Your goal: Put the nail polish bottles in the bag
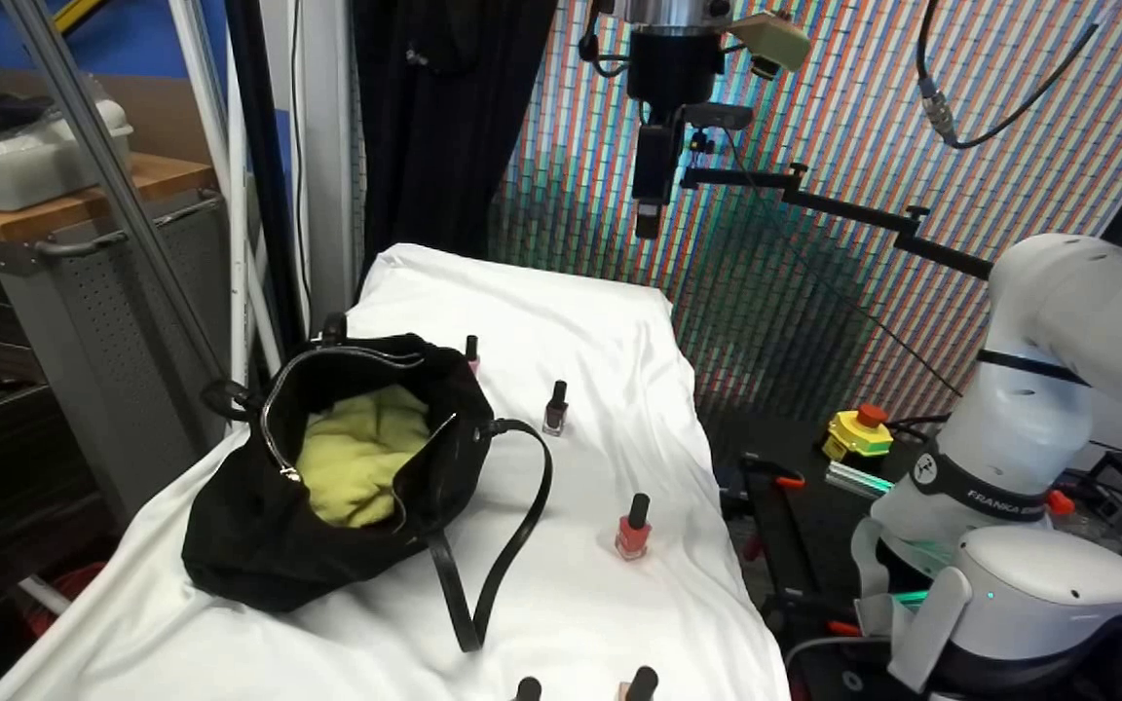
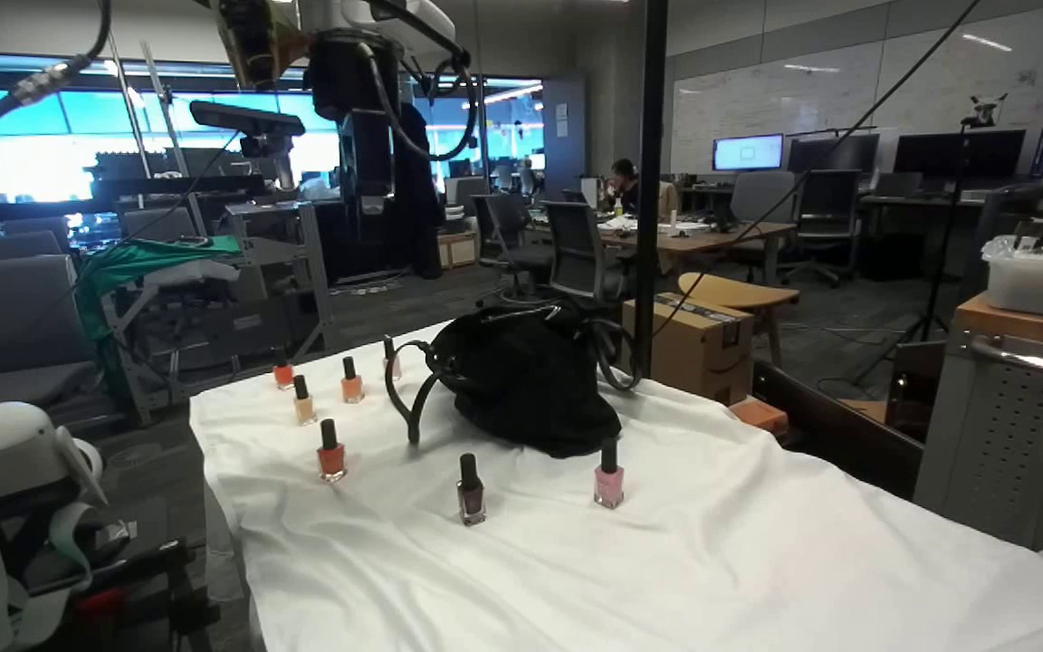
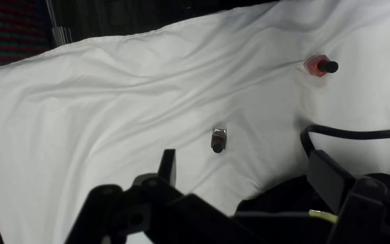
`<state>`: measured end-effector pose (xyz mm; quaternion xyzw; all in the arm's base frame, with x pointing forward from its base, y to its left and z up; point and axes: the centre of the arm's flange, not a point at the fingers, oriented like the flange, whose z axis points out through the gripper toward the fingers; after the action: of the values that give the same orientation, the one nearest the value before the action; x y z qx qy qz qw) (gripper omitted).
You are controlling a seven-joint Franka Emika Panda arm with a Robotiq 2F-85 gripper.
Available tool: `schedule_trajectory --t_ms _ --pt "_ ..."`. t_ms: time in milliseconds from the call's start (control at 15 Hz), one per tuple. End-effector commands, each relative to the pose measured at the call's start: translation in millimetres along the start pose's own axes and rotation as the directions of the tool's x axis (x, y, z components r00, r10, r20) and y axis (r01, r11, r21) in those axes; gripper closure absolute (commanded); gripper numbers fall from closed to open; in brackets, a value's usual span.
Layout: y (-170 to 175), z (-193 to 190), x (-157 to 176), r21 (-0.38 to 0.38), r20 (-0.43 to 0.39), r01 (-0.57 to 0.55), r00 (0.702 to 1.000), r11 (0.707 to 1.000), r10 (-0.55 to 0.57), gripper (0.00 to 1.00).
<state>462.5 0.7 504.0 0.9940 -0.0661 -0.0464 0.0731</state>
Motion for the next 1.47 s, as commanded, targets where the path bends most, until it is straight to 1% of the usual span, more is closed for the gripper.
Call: schedule_trajectory --t_ms 0,133,333,667,1000,1133,1400 --pt "19.8 5.9 31.8 -0.018 -0.046 0.061 0.997 0.998 -0.061 0.0" --pt "29.6 15.3 48.1 -0.023 -0.07 0.102 0.992 0.994 -0.104 0.0" --pt "41.8 31.7 76.9 0.003 -0.097 0.174 0.98 0.985 -0.173 0.0" --pt "51.7 67.6 118.7 0.024 -0.135 0.212 0.969 0.977 -0.207 0.0" --pt "60.7 108.6 159.8 0.021 -0.15 0.205 0.968 0.979 -0.2 0.0" --pt "64.3 124.8 177.7 0.016 -0.138 0.217 0.967 0.976 -0.212 0.0" --pt "72.0 152.2 207.6 0.036 -0.116 0.304 0.948 0.952 -0.298 0.0"
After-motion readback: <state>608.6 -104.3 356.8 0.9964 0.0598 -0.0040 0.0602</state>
